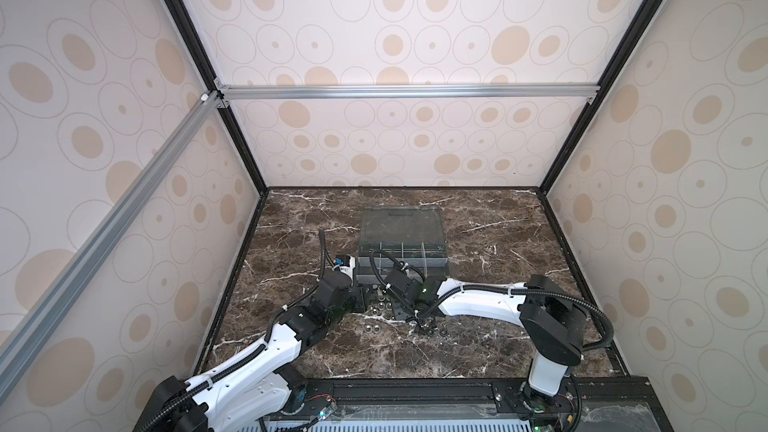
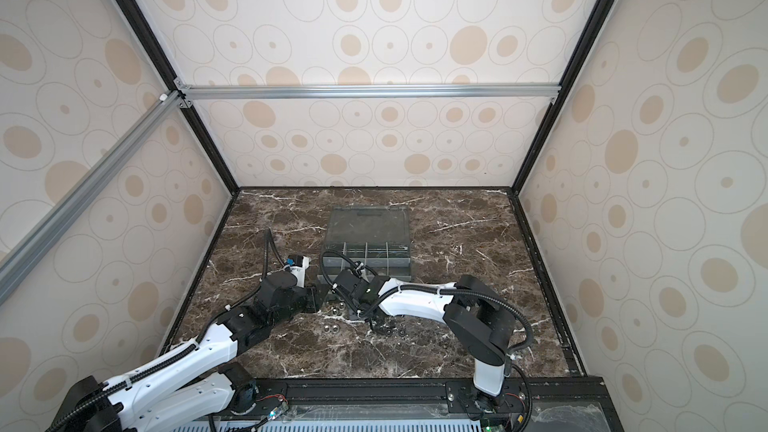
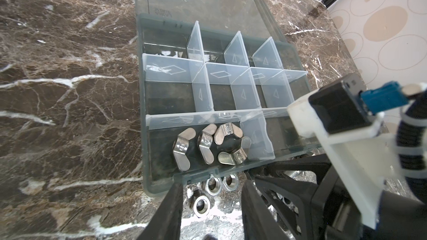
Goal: Sort the screws and nuts into containers
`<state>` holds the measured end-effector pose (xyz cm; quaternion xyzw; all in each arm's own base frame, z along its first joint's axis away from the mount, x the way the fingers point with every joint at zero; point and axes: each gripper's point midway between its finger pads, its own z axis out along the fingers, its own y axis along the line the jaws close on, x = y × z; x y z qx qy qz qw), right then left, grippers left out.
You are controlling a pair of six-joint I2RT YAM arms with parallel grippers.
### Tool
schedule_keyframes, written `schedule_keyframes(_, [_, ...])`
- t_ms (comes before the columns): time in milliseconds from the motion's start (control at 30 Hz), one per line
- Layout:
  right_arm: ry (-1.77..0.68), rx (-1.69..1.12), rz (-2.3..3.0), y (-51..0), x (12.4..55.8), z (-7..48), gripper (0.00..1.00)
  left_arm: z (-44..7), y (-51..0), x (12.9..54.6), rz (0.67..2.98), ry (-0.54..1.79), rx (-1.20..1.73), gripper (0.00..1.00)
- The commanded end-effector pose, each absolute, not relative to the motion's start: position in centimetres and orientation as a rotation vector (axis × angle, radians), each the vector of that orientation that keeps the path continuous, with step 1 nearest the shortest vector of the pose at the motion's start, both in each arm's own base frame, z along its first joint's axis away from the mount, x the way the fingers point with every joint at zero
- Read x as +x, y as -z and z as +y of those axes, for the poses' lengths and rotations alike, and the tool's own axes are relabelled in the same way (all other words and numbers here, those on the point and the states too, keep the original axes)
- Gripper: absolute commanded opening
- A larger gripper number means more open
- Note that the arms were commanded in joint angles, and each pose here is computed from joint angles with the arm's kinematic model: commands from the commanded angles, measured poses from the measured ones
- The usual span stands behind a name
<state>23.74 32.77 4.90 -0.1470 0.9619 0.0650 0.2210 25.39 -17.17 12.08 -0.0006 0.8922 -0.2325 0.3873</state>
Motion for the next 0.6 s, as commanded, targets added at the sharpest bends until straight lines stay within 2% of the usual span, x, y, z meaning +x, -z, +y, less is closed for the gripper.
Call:
schedule_keyframes(0, [-0.142,-0.377,2.642,-4.9,24.3,32.9,0.31,-16.6,-12.1,25.5,2.273,0.576,-0.040,0.42])
schedule_keyframes(300, [-0.116,-0.371,2.637,-4.6,25.1,33.2,0.28,-16.7,-11.9,25.5,2.278,0.579,-0.037,0.42])
schedule_keyframes(567, [-0.100,-0.349,2.632,-4.4,25.4,33.1,0.19,-16.6,-11.9,25.5,2.276,0.575,-0.037,0.42])
